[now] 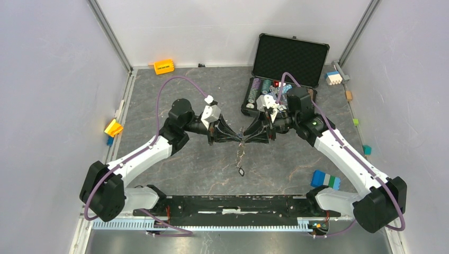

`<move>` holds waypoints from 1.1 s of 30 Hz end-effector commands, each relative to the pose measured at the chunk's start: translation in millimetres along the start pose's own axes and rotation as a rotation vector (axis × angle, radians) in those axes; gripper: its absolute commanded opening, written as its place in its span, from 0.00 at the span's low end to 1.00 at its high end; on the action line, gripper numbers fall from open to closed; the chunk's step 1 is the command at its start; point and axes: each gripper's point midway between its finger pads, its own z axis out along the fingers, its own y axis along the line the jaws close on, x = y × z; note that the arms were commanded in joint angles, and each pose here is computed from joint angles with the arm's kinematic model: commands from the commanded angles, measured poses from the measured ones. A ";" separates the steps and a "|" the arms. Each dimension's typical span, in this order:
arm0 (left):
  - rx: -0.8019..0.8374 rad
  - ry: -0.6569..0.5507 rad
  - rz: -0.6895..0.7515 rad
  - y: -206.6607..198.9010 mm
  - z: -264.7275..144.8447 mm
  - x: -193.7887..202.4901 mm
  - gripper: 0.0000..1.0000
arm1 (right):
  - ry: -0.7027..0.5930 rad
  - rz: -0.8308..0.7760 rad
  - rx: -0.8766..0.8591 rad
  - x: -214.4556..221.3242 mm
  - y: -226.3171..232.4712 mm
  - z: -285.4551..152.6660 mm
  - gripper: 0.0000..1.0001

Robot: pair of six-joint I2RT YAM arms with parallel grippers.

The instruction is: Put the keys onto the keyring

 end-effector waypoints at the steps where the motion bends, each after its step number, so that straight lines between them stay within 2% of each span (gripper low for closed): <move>1: -0.018 -0.026 0.007 6.0 0.8 -8.1 0.02 | -0.056 -0.039 -0.020 -25.1 3.1 -0.8 0.36; 33: -0.084 -0.056 -0.018 19.5 -1.4 -8.7 0.02 | -0.050 0.006 -0.045 -12.1 7.0 9.4 0.16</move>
